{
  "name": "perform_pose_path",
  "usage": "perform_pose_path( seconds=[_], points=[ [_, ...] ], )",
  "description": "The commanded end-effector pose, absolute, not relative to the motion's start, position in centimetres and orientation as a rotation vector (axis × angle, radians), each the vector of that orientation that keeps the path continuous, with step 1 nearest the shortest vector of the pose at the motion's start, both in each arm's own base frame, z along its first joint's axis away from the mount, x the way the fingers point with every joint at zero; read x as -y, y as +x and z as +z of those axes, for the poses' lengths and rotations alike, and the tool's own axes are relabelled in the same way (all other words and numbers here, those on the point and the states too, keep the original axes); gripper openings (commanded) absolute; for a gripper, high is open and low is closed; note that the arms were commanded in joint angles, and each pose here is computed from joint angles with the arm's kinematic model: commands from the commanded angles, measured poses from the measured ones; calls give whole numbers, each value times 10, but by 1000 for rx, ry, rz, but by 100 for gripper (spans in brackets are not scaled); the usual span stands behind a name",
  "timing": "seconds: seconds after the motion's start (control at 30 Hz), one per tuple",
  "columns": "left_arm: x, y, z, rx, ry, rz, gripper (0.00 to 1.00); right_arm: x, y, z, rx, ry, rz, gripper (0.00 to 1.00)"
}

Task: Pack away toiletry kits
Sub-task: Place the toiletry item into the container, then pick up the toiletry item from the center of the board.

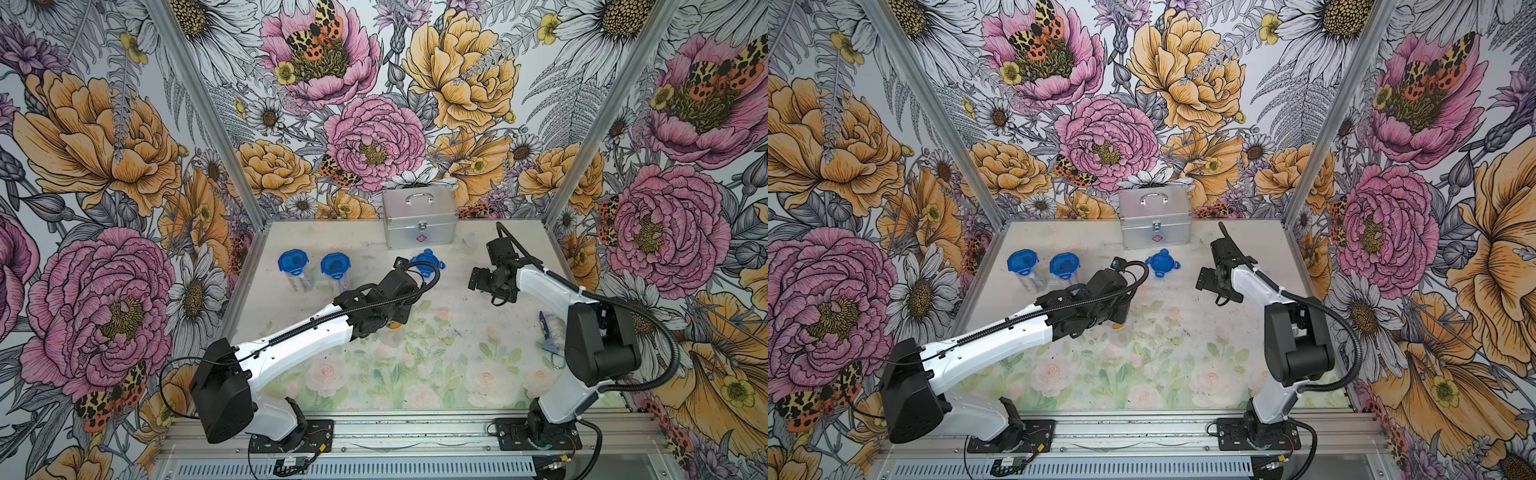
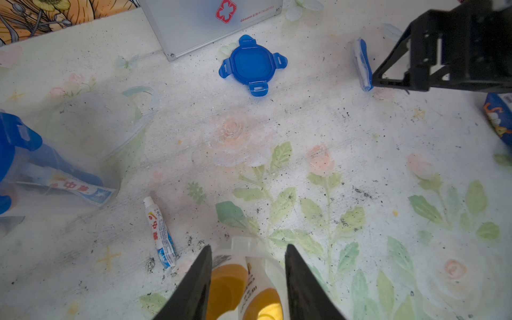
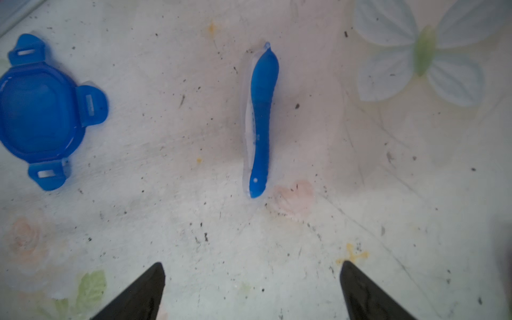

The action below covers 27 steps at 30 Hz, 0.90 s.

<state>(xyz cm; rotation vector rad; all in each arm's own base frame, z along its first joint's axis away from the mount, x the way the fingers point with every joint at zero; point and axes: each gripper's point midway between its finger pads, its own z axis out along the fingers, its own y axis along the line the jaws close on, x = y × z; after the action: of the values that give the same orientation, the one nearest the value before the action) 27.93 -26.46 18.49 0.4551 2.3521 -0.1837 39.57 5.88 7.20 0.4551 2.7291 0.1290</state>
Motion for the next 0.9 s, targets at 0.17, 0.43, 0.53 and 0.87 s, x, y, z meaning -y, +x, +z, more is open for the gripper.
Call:
perform_pose_path(
  seconds=[0.17, 0.43, 0.53, 0.87],
  points=[
    [276, 271, 191, -2351, 434, -293, 48, -64, 460, 47, -2738, 391, 201, 90],
    [276, 264, 213, -2330, 364, -396, 49, -66, 451, 12, -2859, 310, 111, 72],
    [271, 261, 225, -2310, 335, -430, 49, -66, 449, 10, -2886, 295, 76, 62],
    [243, 258, 264, -2268, 219, -530, 51, -69, 436, 10, -2911, 275, 81, 23]
  ],
)
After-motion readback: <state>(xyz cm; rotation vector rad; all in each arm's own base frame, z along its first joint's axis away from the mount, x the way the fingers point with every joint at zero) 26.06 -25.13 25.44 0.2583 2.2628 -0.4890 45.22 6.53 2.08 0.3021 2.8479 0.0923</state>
